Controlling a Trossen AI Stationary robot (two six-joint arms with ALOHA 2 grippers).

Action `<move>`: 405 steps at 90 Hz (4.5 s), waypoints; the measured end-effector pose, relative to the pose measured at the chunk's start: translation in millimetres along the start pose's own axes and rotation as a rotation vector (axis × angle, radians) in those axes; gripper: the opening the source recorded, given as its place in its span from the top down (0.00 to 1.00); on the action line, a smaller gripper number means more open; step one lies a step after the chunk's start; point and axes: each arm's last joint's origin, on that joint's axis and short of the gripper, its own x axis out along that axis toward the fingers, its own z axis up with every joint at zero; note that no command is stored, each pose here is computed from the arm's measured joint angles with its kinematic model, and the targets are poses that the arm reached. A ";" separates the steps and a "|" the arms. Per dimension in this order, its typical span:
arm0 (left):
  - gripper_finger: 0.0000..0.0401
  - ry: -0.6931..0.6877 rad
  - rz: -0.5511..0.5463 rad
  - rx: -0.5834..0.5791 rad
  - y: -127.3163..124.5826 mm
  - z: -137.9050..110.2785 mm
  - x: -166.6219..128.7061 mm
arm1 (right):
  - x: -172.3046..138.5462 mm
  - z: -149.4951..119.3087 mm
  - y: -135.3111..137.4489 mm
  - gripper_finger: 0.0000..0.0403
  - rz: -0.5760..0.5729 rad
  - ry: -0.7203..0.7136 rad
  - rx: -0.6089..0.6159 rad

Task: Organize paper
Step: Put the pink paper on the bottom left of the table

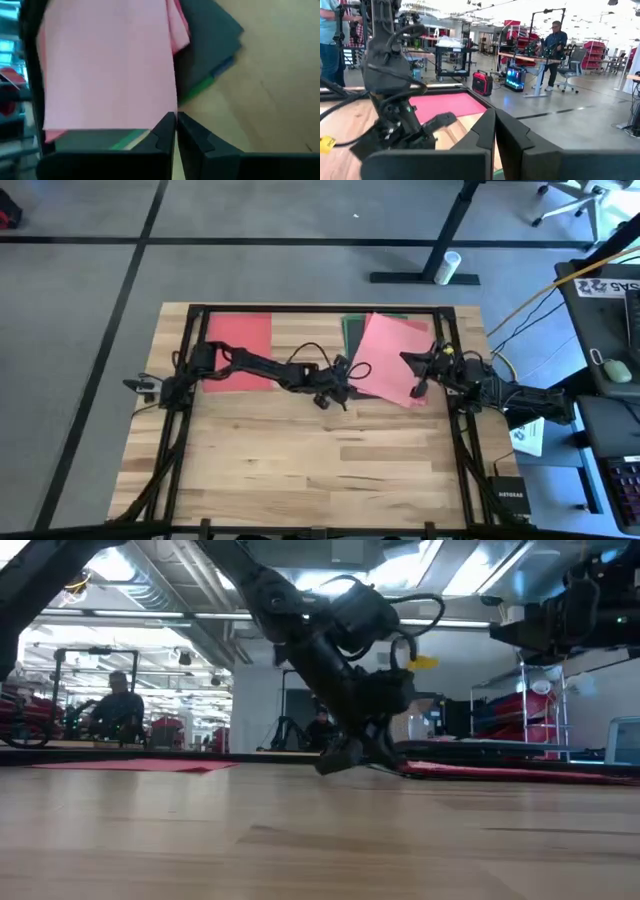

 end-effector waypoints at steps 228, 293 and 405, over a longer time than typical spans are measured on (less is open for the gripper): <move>1.00 0.597 -0.557 -1.019 -237.2 58.0 -331.8 | -0.6 -2.9 6.0 1.00 0.197 0.030 0.152; 1.00 0.838 -0.571 -0.838 -259.9 30.7 -366.0 | -0.5 -2.9 5.2 1.00 0.169 0.028 0.128; 0.97 0.555 -0.392 -0.998 -215.8 46.6 -283.4 | -0.5 -3.0 5.4 1.00 0.178 0.029 0.140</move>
